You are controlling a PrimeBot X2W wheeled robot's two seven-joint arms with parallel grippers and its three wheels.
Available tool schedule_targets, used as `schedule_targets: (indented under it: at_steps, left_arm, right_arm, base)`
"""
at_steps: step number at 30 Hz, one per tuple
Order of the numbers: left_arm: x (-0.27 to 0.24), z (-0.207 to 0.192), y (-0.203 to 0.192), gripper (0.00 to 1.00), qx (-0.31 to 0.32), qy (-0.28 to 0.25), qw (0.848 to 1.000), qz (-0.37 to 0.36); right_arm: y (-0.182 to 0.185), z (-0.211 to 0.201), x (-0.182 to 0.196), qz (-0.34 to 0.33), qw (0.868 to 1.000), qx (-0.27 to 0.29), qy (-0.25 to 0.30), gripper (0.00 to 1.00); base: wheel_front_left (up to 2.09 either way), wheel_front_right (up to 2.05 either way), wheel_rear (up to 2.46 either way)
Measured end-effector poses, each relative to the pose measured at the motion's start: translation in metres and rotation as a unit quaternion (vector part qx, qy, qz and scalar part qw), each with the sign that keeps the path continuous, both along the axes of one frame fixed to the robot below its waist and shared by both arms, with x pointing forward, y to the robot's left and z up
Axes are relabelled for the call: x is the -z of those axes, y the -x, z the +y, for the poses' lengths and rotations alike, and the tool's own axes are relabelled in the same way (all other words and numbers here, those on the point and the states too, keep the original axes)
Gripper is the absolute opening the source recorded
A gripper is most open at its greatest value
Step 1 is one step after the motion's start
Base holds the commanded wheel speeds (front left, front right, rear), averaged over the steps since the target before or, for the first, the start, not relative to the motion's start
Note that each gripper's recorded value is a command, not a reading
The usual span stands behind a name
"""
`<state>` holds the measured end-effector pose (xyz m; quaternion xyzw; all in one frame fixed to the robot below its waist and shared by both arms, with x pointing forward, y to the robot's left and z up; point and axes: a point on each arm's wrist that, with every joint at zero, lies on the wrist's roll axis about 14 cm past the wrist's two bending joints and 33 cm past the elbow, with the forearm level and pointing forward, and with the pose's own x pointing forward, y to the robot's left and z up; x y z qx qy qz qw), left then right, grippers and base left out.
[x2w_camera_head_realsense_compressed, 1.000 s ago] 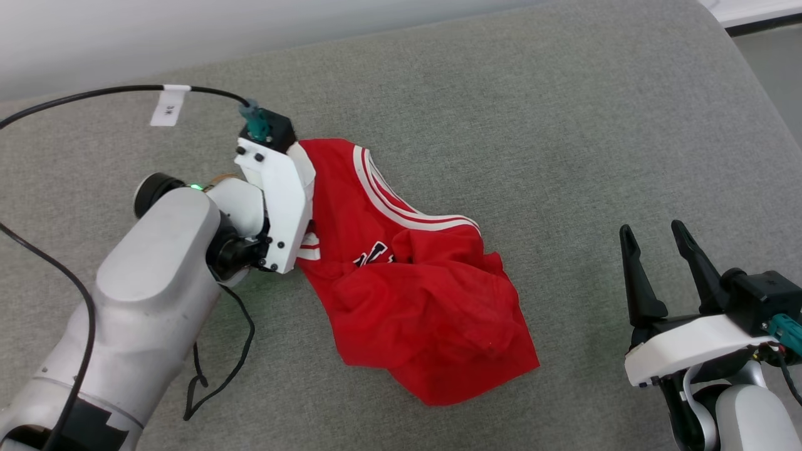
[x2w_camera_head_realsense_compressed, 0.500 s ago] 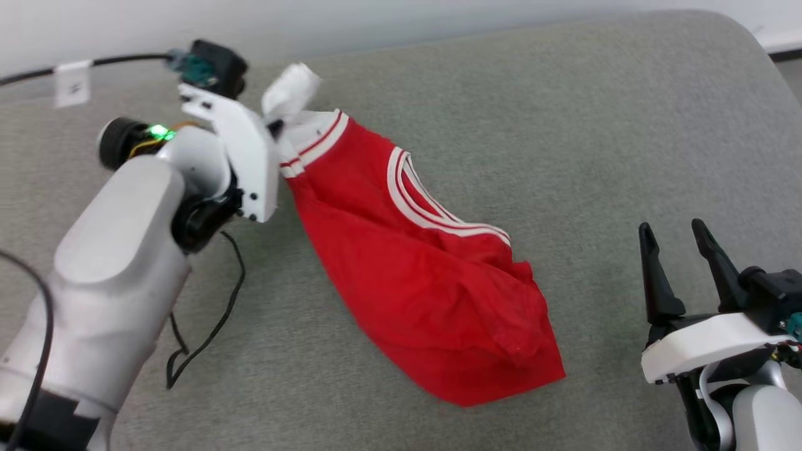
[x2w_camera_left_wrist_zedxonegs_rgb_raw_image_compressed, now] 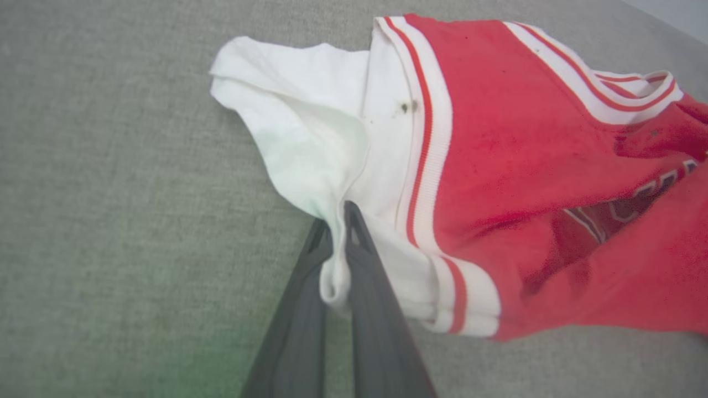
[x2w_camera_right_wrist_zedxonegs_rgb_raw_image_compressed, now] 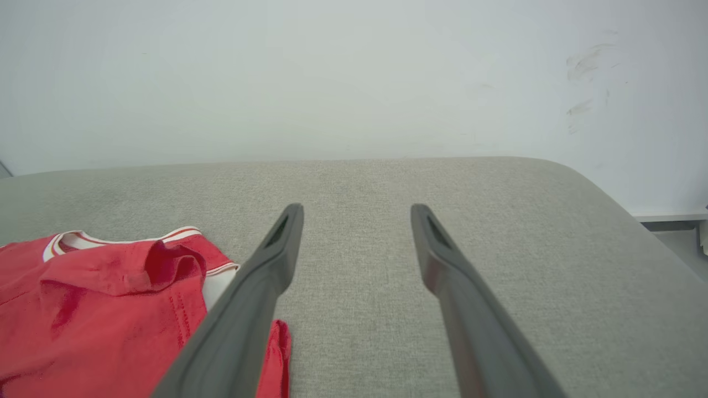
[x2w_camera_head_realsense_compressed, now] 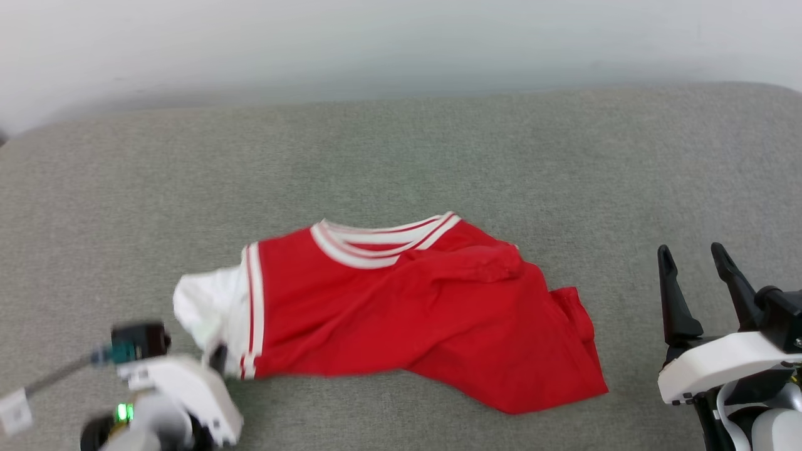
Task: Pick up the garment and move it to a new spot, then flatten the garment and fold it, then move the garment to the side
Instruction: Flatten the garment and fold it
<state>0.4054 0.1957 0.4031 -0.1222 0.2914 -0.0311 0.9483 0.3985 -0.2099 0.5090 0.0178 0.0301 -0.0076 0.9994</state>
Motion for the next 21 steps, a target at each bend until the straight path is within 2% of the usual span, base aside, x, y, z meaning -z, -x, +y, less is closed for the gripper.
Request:
schedule_targets:
  at_steps: [3,4,5,6,10,14,17,21]
  left_arm:
    - [0.024,0.005,0.041,0.0,-0.034,0.02,0.999,0.035]
    - [0.026,0.006,0.049,0.35,-0.042,0.021,0.998,0.037]
    - [0.027,0.007,0.054,0.91,-0.05,0.022,0.998,0.036]
    - [0.028,0.004,0.059,1.0,-0.055,0.026,0.998,0.035]
    - [0.021,-0.003,0.07,1.0,-0.064,0.022,0.998,0.0]
    - [-0.016,0.001,0.057,1.0,-0.056,-0.028,0.992,-0.106]
    - [-0.053,-0.001,0.044,1.0,-0.037,-0.067,0.979,-0.19]
    - [-0.101,-0.017,0.032,1.0,-0.01,-0.091,0.955,-0.282]
  right_arm:
    - [-0.001,0.005,-0.005,-0.005,1.0,-0.007,0.001,1.0]
    - [0.0,0.006,-0.006,-0.004,1.0,-0.008,0.002,1.0]
    - [0.002,0.007,-0.006,-0.004,1.0,-0.01,0.003,1.0]
    - [0.003,0.008,-0.007,-0.003,1.0,-0.012,0.004,1.0]
    - [0.008,0.009,-0.013,-0.008,1.0,-0.014,0.008,1.0]
    - [0.014,0.012,-0.02,-0.014,1.0,-0.018,0.009,1.0]
    - [0.02,0.013,-0.024,-0.016,1.0,-0.019,0.011,1.0]
    - [0.026,0.013,-0.028,-0.02,1.0,-0.019,0.013,1.0]
  base:
    - [0.0,0.0,0.0]
    - [0.0,0.0,0.0]
    - [0.0,0.0,0.0]
    - [0.0,0.0,0.0]
    - [0.0,0.0,0.0]
    - [0.0,0.0,0.0]
    - [0.0,0.0,0.0]
    - [0.0,0.0,0.0]
